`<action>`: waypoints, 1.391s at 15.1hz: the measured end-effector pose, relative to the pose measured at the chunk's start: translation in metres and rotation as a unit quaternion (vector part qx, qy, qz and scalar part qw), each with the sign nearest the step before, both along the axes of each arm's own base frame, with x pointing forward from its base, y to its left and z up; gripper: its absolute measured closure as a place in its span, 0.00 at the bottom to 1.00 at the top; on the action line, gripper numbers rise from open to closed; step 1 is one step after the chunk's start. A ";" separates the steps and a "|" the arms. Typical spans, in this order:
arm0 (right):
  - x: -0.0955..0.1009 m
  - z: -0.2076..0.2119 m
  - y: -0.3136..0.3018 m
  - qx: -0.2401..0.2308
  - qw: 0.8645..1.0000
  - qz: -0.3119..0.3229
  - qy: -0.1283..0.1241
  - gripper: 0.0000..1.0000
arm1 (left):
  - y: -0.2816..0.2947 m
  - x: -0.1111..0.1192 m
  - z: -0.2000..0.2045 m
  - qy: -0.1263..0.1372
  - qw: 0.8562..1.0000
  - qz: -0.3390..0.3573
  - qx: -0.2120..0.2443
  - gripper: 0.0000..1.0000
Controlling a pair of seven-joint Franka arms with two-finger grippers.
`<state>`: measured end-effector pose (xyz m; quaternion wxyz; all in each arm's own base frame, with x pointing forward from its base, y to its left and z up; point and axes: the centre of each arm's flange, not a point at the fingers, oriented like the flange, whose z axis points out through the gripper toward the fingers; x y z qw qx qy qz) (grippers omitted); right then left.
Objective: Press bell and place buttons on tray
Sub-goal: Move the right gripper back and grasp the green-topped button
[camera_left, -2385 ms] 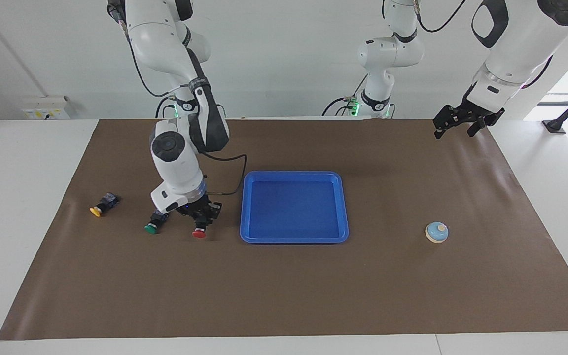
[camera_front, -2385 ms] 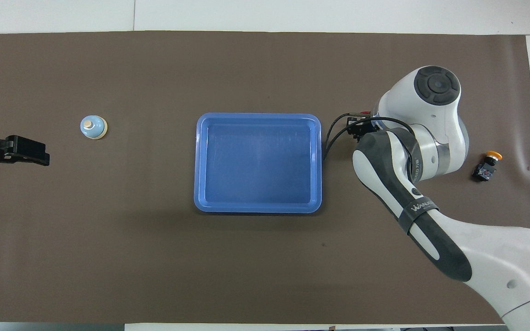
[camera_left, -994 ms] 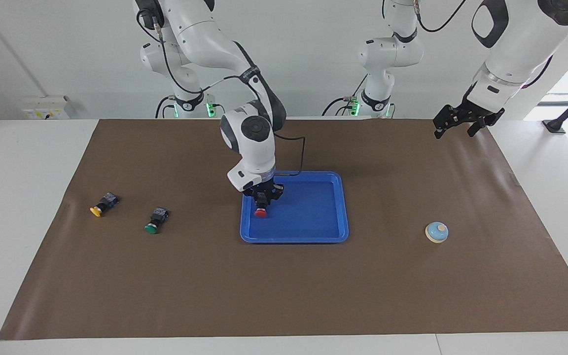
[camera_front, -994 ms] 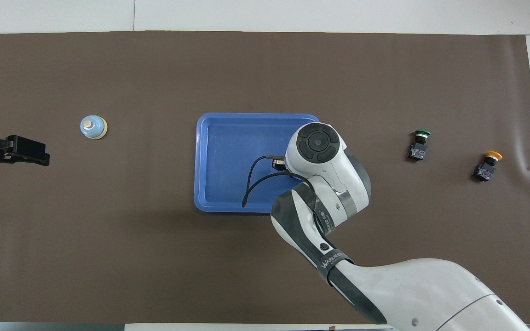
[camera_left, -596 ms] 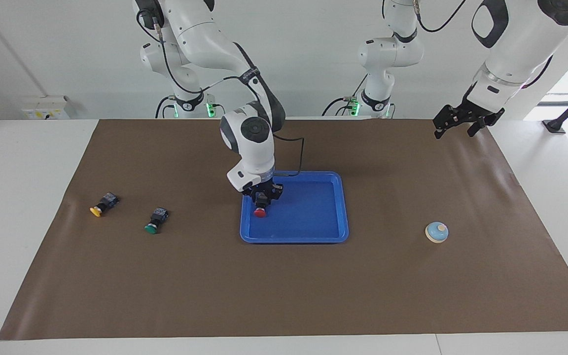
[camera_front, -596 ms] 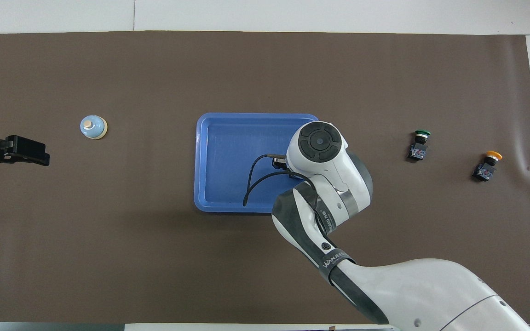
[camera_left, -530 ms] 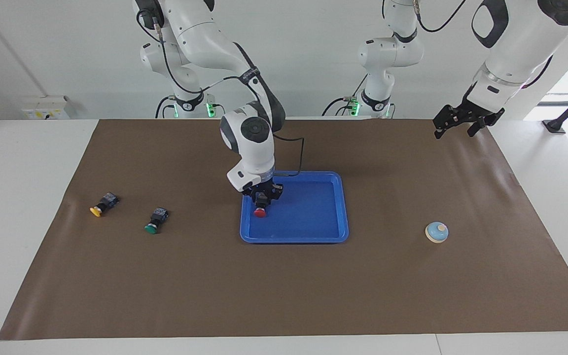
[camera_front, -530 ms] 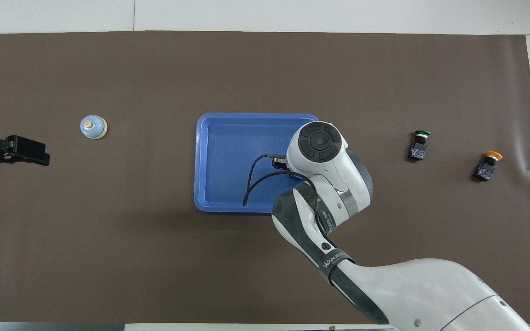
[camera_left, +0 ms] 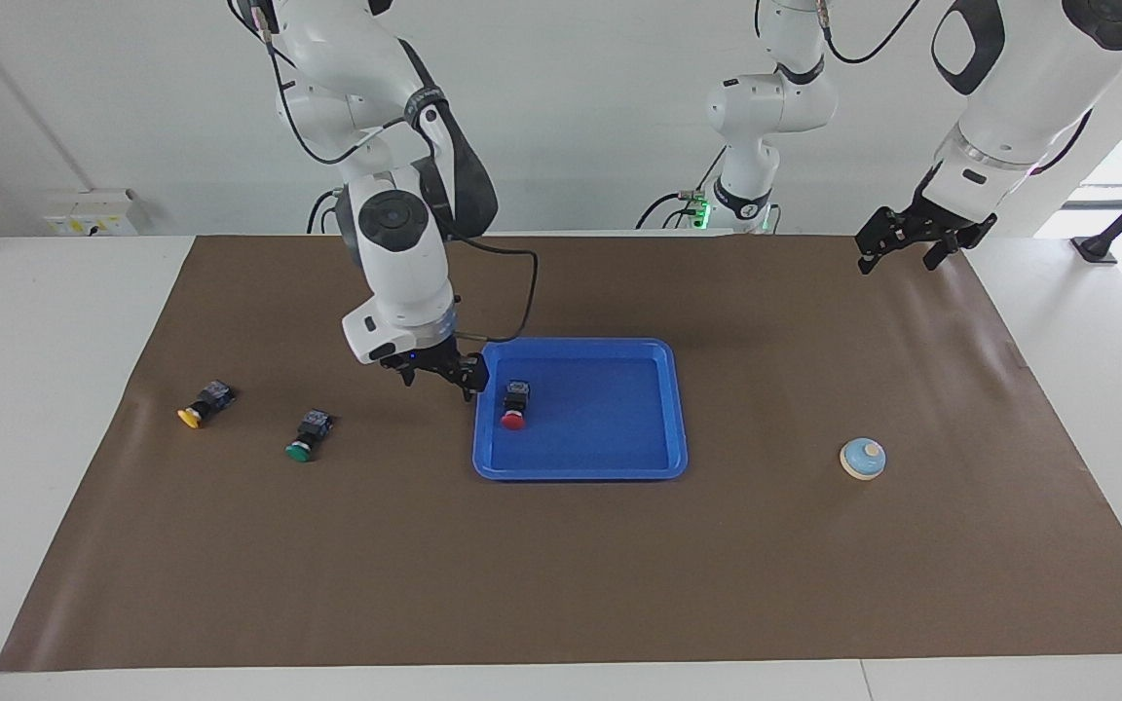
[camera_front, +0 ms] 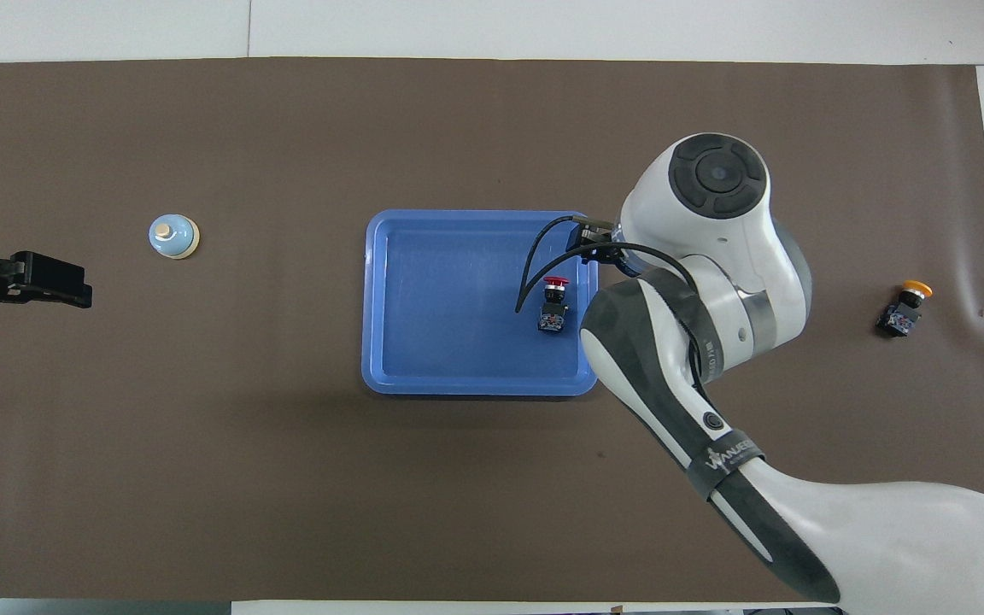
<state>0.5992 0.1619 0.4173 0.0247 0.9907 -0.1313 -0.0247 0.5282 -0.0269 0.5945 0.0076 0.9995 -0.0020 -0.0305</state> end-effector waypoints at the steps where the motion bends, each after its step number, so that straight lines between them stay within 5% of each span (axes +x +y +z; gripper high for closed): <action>1: 0.003 0.001 -0.022 -0.009 1.000 0.003 0.005 0.00 | 0.000 0.000 0.000 0.000 1.000 0.000 0.000 0.00; 8: 0.003 -0.031 -0.170 -0.015 0.999 -0.015 0.041 0.00 | 0.000 0.000 0.000 0.000 1.000 0.000 0.000 0.00; 16: -0.053 -0.102 -0.192 -0.006 1.000 -0.009 -0.022 0.00 | 0.000 0.000 0.000 0.000 1.000 0.000 0.000 0.00; 21: -0.069 -0.116 -0.186 -0.003 0.999 -0.002 -0.054 0.00 | 0.000 0.000 0.000 0.000 1.000 0.000 0.000 0.00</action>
